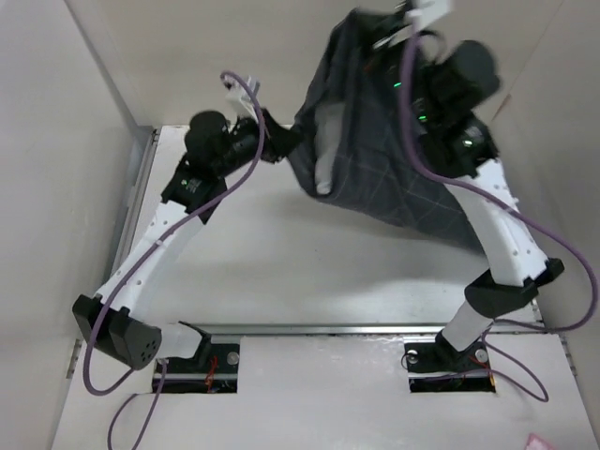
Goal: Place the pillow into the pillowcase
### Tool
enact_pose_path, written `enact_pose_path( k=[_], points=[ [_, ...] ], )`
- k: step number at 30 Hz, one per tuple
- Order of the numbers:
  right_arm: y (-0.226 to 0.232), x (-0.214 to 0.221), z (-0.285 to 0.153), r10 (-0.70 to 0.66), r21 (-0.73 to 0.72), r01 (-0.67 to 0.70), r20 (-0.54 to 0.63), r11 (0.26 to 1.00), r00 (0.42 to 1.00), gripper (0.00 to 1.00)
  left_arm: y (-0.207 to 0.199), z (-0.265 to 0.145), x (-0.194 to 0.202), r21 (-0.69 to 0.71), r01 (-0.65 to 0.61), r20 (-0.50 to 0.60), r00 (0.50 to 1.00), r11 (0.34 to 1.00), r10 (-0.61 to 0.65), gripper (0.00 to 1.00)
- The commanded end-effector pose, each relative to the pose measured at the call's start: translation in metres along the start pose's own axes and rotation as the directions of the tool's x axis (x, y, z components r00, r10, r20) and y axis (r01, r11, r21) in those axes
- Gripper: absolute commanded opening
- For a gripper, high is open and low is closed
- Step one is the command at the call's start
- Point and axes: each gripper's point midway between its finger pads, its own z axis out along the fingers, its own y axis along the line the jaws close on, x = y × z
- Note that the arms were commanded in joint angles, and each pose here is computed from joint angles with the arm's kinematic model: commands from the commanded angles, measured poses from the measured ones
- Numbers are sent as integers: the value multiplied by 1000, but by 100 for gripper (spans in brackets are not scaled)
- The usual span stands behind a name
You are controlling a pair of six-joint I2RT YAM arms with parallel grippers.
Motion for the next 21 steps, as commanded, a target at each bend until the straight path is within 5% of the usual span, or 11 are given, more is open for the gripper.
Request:
enact_pose_path(
  k=[1,2,3,4,5,7,9,10,13,16,21],
  points=[
    [133,114,-24,149,-463,-271,-284,844,947,4,77,-16,42,-287,75,48,997,955,-64,0],
    [153,124,-37,177,-504,-335,-335,796,925,8,102,-25,86,-343,106,-12,993,934,-117,11],
    [168,146,-51,172,-530,-383,-404,756,898,16,111,-37,91,-374,120,8,992,920,-126,41],
    [206,170,-82,158,-612,-463,-486,641,860,44,122,-45,108,-424,138,-8,988,895,-156,70],
    [224,191,-97,140,-629,-514,-545,583,827,53,142,-60,128,-506,209,9,971,837,-237,100],
    [256,206,-135,111,-667,-614,-634,421,765,64,167,-97,133,-641,252,77,961,725,-266,100],
    [263,219,-143,88,-643,-661,-688,386,720,80,169,-130,128,-699,296,166,952,650,-255,100],
    [260,221,-147,72,-615,-678,-717,404,693,82,183,-159,129,-785,314,222,947,533,-231,100],
    [238,220,-129,69,-575,-601,-689,555,722,88,180,-216,110,-839,387,365,922,383,-131,100],
    [205,217,-118,79,-479,-508,-667,715,741,94,163,-228,75,-780,442,471,881,443,-49,100],
    [94,244,-111,160,31,-189,-676,981,719,100,161,-179,95,-750,300,278,952,589,-129,100]
  ],
)
